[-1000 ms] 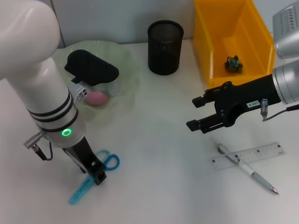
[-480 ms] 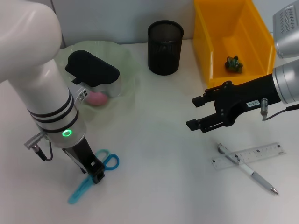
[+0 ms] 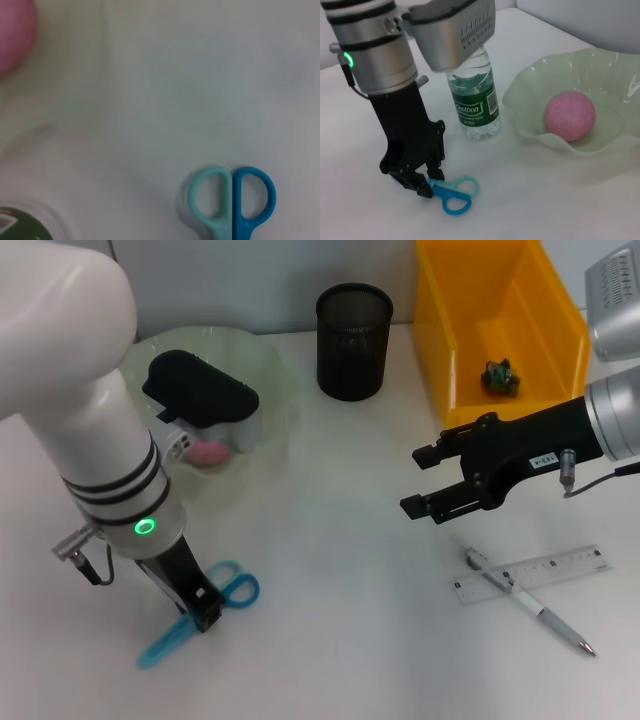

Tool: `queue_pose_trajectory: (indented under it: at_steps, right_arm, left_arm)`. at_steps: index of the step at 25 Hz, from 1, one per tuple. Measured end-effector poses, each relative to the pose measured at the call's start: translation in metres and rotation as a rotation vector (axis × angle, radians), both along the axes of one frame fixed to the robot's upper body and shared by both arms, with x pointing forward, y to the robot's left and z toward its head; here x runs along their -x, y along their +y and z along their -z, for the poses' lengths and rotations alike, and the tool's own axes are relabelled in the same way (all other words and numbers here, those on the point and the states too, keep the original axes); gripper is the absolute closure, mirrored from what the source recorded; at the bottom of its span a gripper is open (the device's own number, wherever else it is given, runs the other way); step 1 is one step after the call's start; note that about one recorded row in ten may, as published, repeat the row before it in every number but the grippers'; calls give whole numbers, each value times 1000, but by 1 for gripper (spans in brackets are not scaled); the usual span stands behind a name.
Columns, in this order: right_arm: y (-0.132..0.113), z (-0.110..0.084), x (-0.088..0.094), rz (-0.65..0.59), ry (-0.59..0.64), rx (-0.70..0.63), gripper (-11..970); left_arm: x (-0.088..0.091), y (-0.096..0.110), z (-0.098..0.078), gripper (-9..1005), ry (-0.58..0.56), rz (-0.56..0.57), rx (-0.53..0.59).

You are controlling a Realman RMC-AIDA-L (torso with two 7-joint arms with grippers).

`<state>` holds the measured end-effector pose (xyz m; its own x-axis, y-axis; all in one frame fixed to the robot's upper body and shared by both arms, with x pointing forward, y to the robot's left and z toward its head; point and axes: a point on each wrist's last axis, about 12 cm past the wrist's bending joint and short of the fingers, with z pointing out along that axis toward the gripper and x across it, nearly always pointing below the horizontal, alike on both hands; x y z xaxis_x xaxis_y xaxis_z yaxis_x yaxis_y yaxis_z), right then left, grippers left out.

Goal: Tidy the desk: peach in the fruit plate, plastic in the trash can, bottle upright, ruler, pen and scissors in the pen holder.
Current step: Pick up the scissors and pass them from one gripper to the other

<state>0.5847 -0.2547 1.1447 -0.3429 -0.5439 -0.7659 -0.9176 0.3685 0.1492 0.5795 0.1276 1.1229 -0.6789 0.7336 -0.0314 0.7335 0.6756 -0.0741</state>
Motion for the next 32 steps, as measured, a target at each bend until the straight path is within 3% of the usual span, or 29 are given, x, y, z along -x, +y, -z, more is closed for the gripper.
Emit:
queue_pose_trajectory:
  at_steps: [5, 8, 11, 12, 14, 15, 16, 17, 18, 20, 24, 26, 27, 28, 32]
  right_arm:
    - [-9, -3, 0, 33, -3, -18, 300]
    - [-18, -7, 0, 69, -7, -48, 301]
    - [-31, -13, 2, 102, 1, -92, 302]
    - [-38, -15, 3, 126, 2, -121, 302]
    - [-45, -16, 6, 154, 4, -152, 302]
    - [-45, -16, 6, 154, 4, -152, 303]
    - [-49, -17, 7, 170, 5, -169, 303]
    - [-56, -17, 11, 196, 11, -202, 303]
    - [-56, -17, 11, 196, 11, -202, 303]
    - [-61, -17, 15, 219, 19, -236, 304]
    - [-67, -13, 21, 249, 32, -297, 305]
    - [-68, -11, 22, 253, 41, -312, 305]
    - [-67, -9, 23, 250, 54, -326, 305]
    - [-67, -9, 23, 250, 54, -326, 306]
    - [-62, -9, 23, 228, 56, -334, 306]
  left_arm:
    - [-1, 2, -6, 754, 0, -11, 28]
    - [-5, 16, -26, 752, -9, -55, 138]
    - [-5, 16, -26, 751, -9, -55, 138]
    - [-7, 36, -46, 750, -17, -106, 314]
    - [-7, 36, -46, 749, -17, -106, 314]
    - [-7, 50, -53, 749, -11, -133, 465]
    - [-7, 50, -53, 748, -11, -133, 465]
    - [-5, 62, -54, 748, -10, -150, 580]
    - [-5, 62, -54, 747, -10, -150, 580]
    - [0, 83, -43, 747, 4, -186, 791]
    - [8, 100, -23, 745, 7, -225, 1017]
    - [11, 103, -18, 744, -8, -225, 1087]
    - [15, 103, -12, 743, -46, -201, 1205]
    - [15, 103, -12, 743, -46, -201, 1205]
    - [25, 94, 3, 741, -177, -125, 1408]
